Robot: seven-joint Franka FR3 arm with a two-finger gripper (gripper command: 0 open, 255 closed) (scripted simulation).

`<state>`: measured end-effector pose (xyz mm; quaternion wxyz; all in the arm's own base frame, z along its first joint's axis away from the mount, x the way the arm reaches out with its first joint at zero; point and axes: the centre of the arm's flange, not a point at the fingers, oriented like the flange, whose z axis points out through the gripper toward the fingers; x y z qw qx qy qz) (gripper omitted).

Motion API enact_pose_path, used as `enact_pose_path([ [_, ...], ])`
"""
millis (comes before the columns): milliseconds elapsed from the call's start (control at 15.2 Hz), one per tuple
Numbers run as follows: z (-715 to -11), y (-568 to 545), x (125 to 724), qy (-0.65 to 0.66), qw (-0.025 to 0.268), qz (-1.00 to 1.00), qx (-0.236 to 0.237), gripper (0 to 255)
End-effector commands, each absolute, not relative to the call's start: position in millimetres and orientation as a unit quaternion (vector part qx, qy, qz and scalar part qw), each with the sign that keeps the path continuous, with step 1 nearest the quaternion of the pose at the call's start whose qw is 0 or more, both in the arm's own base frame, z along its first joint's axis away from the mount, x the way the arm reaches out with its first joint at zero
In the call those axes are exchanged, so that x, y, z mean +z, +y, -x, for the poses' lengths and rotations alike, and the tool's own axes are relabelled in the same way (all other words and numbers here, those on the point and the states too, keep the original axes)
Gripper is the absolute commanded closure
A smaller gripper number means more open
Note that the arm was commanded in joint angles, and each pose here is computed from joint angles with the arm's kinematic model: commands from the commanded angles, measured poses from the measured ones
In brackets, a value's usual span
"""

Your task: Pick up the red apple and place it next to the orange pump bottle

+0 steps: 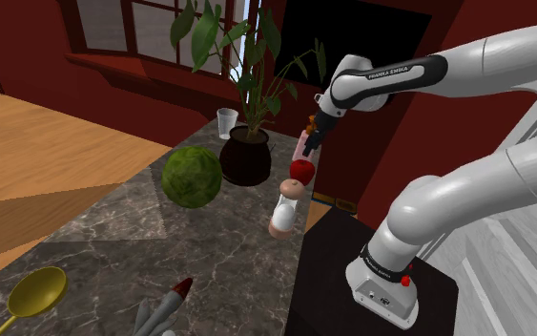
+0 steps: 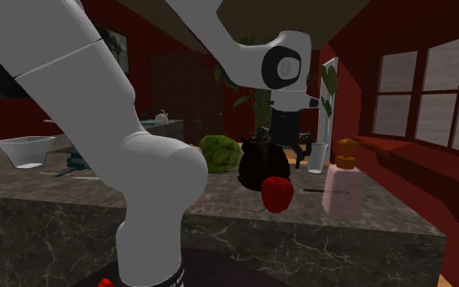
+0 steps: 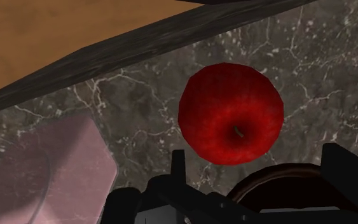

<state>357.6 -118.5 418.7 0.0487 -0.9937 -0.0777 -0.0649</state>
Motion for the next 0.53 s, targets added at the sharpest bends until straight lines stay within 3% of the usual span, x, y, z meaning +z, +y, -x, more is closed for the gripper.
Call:
enact_pose_path([
  [0, -353, -120, 441, -0.078, 0.049, 0.994, -0.064, 0],
  [462, -352, -122, 452, -0.078, 0.049, 0.994, -0.064, 0],
])
